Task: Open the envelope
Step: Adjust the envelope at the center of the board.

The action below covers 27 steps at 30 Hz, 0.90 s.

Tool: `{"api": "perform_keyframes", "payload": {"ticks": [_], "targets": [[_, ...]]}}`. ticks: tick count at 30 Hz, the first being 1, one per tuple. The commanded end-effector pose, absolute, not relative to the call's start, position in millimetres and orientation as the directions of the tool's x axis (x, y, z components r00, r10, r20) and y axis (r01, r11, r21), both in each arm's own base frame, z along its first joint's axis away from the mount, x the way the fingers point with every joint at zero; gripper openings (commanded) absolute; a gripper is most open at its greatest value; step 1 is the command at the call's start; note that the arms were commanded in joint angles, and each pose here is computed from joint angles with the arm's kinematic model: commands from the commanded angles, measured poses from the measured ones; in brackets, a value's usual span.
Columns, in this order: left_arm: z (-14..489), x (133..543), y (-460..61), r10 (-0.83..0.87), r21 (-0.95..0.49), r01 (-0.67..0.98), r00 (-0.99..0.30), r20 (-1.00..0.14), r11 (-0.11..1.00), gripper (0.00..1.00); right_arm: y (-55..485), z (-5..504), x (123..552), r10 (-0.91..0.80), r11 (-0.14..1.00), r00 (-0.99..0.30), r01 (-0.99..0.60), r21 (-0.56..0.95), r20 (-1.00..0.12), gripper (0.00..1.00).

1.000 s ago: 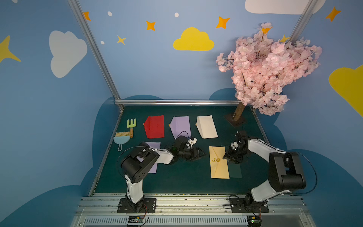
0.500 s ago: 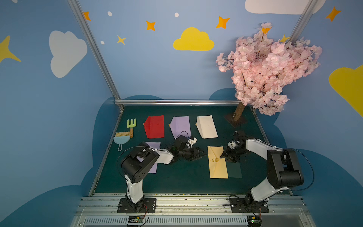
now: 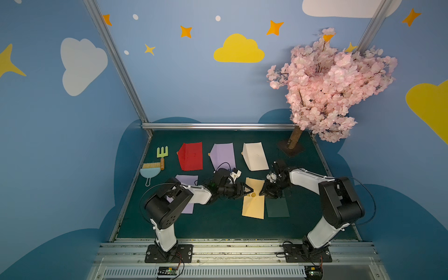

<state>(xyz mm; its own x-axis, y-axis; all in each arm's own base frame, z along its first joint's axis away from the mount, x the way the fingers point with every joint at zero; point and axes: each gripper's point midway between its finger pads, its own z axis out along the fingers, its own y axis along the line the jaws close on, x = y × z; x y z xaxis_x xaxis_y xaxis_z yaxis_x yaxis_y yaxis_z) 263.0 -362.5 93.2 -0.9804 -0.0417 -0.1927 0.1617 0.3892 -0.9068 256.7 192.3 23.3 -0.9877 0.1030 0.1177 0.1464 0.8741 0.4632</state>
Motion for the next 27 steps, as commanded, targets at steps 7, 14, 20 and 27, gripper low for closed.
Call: {"api": "perform_keyframes", "payload": {"ticks": [7, 14, 20, 27], "targets": [[79.7, 263.5, -357.0, -0.048, -0.892, 0.143, -0.982, -0.180, 0.429, 0.55, 217.6, 13.8, 253.2, 0.074, 0.893, -0.988, 0.125, 0.433, 0.133, 0.40], [61.5, 271.5, -363.6, -0.033, -0.879, 0.126, -0.987, -0.159, 0.460, 0.55, 210.0, 12.2, 247.9, 0.088, 0.901, -0.988, 0.134, 0.412, 0.128, 0.48], [34.7, 273.2, -367.8, -0.040, -0.880, 0.057, -0.996, -0.085, 0.471, 0.53, 207.1, 10.1, 246.9, 0.099, 0.899, -0.986, 0.146, 0.413, 0.133, 0.49], [8.1, 270.0, -360.0, -0.072, -0.857, -0.017, -0.997, -0.024, 0.514, 0.53, 204.1, 10.7, 246.9, 0.094, 0.899, -0.986, 0.142, 0.413, 0.135, 0.50]]}}
